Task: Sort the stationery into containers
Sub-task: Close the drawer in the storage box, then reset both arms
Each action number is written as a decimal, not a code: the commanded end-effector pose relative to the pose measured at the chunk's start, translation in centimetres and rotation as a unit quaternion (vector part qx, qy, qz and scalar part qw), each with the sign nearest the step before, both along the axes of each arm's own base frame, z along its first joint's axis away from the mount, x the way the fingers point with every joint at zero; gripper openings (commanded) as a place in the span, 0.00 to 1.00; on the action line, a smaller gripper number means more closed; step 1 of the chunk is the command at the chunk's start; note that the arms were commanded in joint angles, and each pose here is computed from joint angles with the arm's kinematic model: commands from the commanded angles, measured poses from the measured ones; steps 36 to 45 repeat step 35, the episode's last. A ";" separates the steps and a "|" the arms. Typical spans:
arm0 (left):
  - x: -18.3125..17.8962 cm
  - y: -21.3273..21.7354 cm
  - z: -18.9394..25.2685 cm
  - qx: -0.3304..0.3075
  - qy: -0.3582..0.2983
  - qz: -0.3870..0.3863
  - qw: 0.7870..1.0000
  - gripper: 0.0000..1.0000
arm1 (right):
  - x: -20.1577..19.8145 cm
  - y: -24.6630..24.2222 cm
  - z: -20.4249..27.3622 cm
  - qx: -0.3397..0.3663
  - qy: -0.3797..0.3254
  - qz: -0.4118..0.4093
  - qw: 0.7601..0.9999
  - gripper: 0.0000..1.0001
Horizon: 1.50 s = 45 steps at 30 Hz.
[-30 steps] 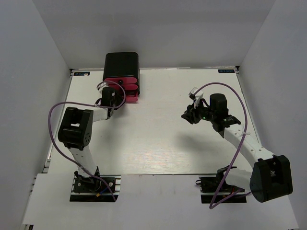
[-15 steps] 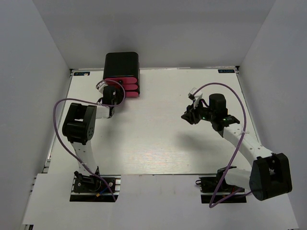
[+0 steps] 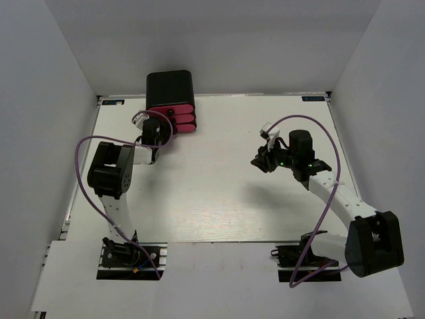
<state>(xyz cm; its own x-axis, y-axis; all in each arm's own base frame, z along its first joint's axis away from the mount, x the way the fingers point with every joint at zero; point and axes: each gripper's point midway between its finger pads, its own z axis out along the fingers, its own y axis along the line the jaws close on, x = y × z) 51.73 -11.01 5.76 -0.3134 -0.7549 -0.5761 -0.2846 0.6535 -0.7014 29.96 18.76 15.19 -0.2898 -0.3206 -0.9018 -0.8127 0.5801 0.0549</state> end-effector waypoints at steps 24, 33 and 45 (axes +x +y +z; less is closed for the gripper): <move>-16.2 -0.5 12.6 0.165 -0.112 -0.217 0.956 1.00 | 1.9 -3.3 2.1 0.034 -0.015 -0.108 0.993 0.67; -22.7 0.9 14.5 0.278 -0.158 -0.277 0.906 1.00 | 2.3 -6.5 4.1 0.064 -0.064 -0.212 0.973 0.90; -23.1 1.0 14.9 0.285 -0.165 -0.277 0.903 1.00 | 2.5 -7.3 3.6 0.055 -0.065 -0.224 0.971 0.90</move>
